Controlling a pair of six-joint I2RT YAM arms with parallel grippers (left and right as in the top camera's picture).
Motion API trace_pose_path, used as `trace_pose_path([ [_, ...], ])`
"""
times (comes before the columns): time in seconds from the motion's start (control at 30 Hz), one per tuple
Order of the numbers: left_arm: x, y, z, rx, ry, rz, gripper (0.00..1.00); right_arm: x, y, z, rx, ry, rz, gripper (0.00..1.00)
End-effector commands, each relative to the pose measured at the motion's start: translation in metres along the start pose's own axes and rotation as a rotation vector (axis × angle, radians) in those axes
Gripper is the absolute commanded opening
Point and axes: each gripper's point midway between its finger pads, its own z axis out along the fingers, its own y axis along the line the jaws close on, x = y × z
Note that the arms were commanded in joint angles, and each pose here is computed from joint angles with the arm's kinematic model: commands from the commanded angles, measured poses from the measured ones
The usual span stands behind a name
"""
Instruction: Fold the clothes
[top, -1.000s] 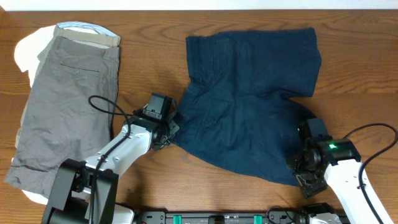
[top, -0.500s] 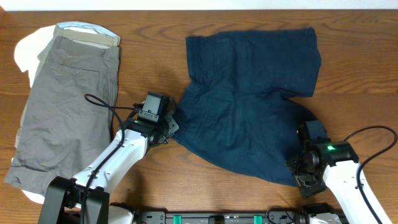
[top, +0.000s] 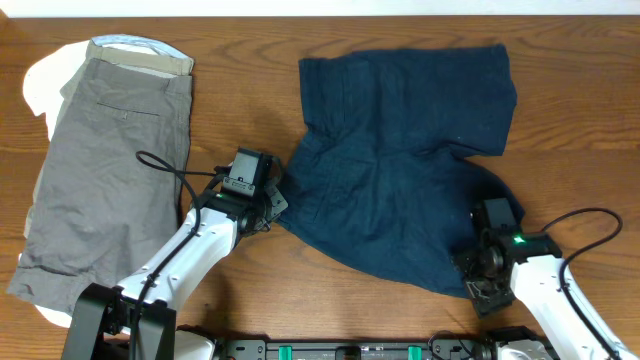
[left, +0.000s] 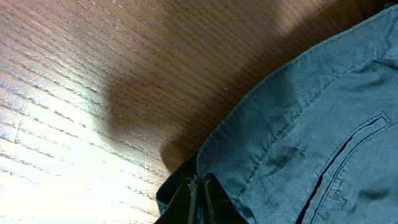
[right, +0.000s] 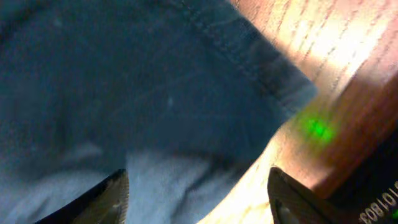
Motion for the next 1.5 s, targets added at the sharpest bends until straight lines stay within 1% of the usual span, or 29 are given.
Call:
trace_pose_path([
  [0.0, -0.003, -0.001, -0.002, -0.001, -0.014, 0.017, 0.06, 0.006, -0.006, 0.010, 0.029, 0.021, -0.012, 0.65],
  [0.13, -0.003, -0.001, -0.002, -0.001, -0.014, 0.018, 0.06, 0.013, -0.010, 0.022, 0.034, 0.056, -0.029, 0.61],
  [0.17, -0.003, -0.001, -0.002, -0.002, -0.014, 0.018, 0.06, 0.014, -0.012, 0.025, 0.039, 0.057, -0.033, 0.57],
  [0.2, -0.003, -0.001, -0.002, -0.002, -0.014, 0.018, 0.06, 0.015, -0.015, 0.028, 0.045, 0.058, -0.039, 0.51],
  [0.27, -0.003, -0.001, -0.002, -0.002, -0.014, 0.018, 0.06, 0.018, -0.020, 0.032, 0.053, 0.066, -0.051, 0.25],
  [0.3, -0.003, -0.001, -0.002, -0.002, -0.014, 0.018, 0.06, 0.019, -0.022, 0.034, 0.058, 0.067, -0.056, 0.09],
  [0.33, -0.003, -0.001, -0.002, -0.002, -0.015, 0.018, 0.06, 0.020, -0.023, 0.034, 0.060, 0.069, -0.066, 0.01],
  [0.43, -0.005, 0.001, -0.002, -0.012, -0.028, 0.018, 0.06, 0.020, -0.023, 0.034, 0.060, 0.071, -0.121, 0.01],
  [0.57, -0.008, 0.002, -0.005, -0.013, -0.038, 0.103, 0.06, 0.023, -0.019, 0.029, 0.048, 0.089, -0.203, 0.01],
  [0.7, -0.016, 0.005, -0.022, -0.001, -0.067, 0.125, 0.06, 0.026, 0.000, 0.008, -0.013, 0.110, -0.314, 0.02],
  [0.83, -0.026, 0.005, -0.053, 0.041, -0.129, 0.151, 0.06, 0.026, 0.033, -0.028, -0.136, 0.093, -0.459, 0.01],
  [0.93, -0.028, 0.004, -0.081, 0.082, -0.183, 0.175, 0.06, 0.023, 0.056, -0.058, -0.230, 0.048, -0.546, 0.01],
  [1.07, -0.025, 0.003, -0.113, 0.136, -0.248, 0.196, 0.06, 0.016, 0.078, -0.096, -0.317, -0.024, -0.617, 0.01],
  [1.2, -0.019, 0.006, -0.140, 0.182, -0.296, 0.200, 0.06, 0.007, 0.084, -0.135, -0.341, -0.077, -0.658, 0.01],
  [1.33, -0.014, 0.007, -0.162, 0.232, -0.348, 0.204, 0.06, -0.002, 0.081, -0.173, -0.337, -0.141, -0.685, 0.01],
  [1.47, -0.010, 0.008, -0.186, 0.275, -0.393, 0.208, 0.06, -0.002, 0.076, -0.209, -0.372, -0.182, -0.723, 0.01],
])
